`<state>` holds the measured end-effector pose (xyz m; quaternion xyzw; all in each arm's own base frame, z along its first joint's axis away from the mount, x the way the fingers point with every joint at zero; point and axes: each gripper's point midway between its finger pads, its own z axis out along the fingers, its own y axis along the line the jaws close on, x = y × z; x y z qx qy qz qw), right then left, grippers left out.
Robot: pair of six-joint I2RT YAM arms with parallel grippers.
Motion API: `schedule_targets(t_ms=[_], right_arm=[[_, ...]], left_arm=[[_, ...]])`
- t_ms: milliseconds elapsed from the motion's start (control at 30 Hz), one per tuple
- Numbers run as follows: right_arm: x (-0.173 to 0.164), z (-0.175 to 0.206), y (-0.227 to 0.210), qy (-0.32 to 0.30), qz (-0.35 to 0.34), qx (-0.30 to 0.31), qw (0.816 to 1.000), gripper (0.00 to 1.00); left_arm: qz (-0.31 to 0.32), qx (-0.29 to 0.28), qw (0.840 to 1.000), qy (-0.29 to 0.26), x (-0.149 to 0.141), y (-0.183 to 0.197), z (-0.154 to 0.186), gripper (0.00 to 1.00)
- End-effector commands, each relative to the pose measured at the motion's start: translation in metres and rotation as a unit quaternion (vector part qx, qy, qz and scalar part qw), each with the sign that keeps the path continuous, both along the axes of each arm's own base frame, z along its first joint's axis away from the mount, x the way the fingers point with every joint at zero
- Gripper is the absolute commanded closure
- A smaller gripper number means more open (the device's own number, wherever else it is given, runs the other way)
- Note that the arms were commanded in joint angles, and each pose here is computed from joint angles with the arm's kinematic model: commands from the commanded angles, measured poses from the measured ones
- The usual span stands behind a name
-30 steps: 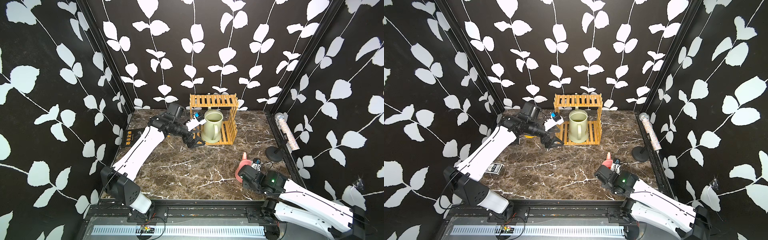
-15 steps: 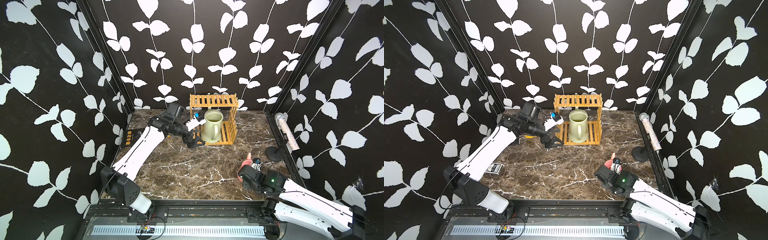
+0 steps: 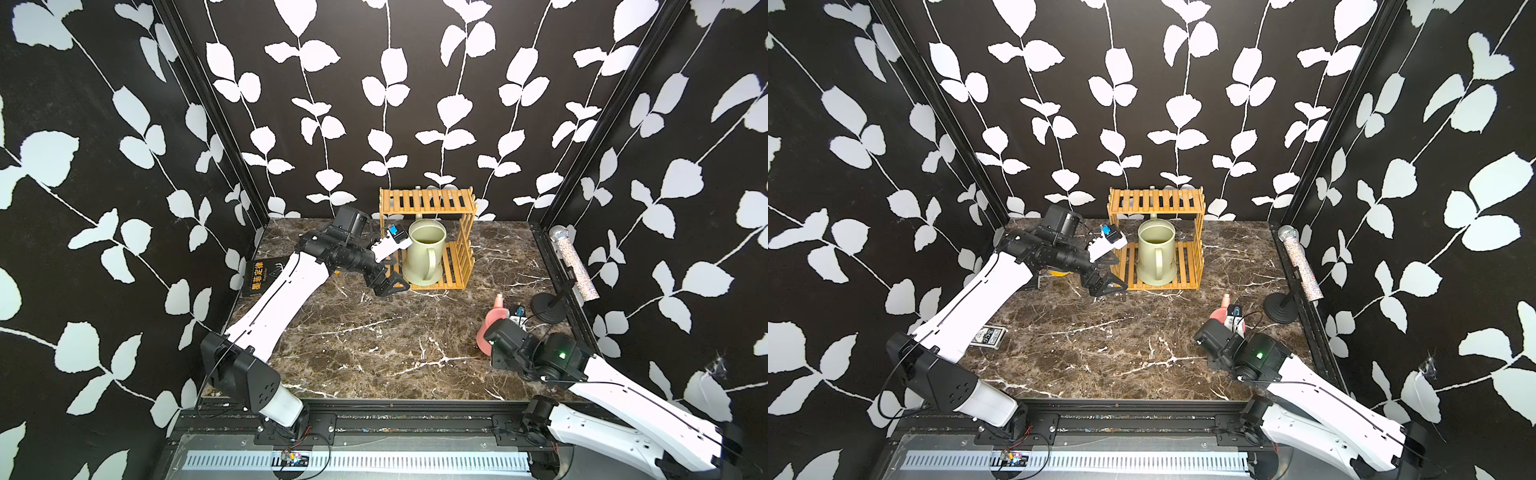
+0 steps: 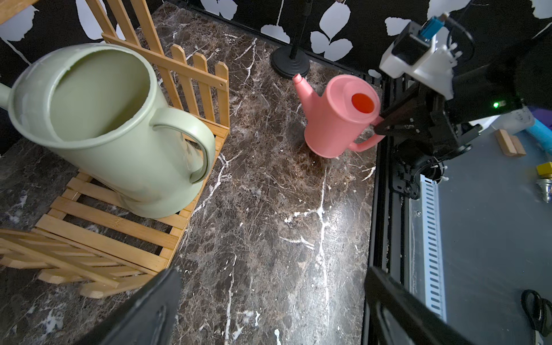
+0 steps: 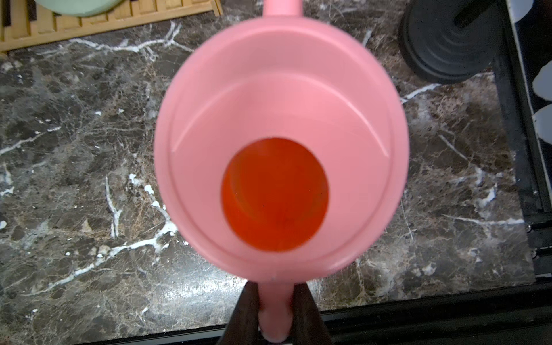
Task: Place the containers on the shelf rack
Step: 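Pick up a container from the center of the board, then place the container on the shelf.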
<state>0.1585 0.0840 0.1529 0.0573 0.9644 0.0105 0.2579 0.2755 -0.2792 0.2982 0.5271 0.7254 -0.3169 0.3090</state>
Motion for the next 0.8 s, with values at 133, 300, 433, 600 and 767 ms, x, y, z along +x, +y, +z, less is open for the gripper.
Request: schedule_targets(t_ms=[133, 300, 433, 600, 767], right_arm=[[0.020, 0.043, -0.002, -0.036, 0.043, -0.026, 0.998, 0.94], [0.037, 0.070, 0.010, -0.047, 0.070, -0.024, 0.996, 0.94], [0.053, 0.091, 0.018, -0.054, 0.086, -0.020, 0.995, 0.94], [0.075, 0.107, 0.033, -0.062, 0.106, 0.011, 0.992, 0.95], [0.097, 0.134, 0.047, -0.072, 0.133, 0.017, 0.988, 0.95]], left_arm=[[0.029, -0.019, 0.999, -0.029, 0.003, 0.016, 0.028, 0.01], [0.053, -0.025, 0.998, -0.036, 0.011, 0.025, 0.036, 0.01], [0.065, -0.030, 0.996, -0.044, 0.016, 0.031, 0.045, 0.01], [0.076, -0.038, 0.994, -0.061, 0.022, 0.035, 0.063, 0.01], [0.098, -0.034, 0.991, -0.082, 0.031, 0.042, 0.077, 0.02]])
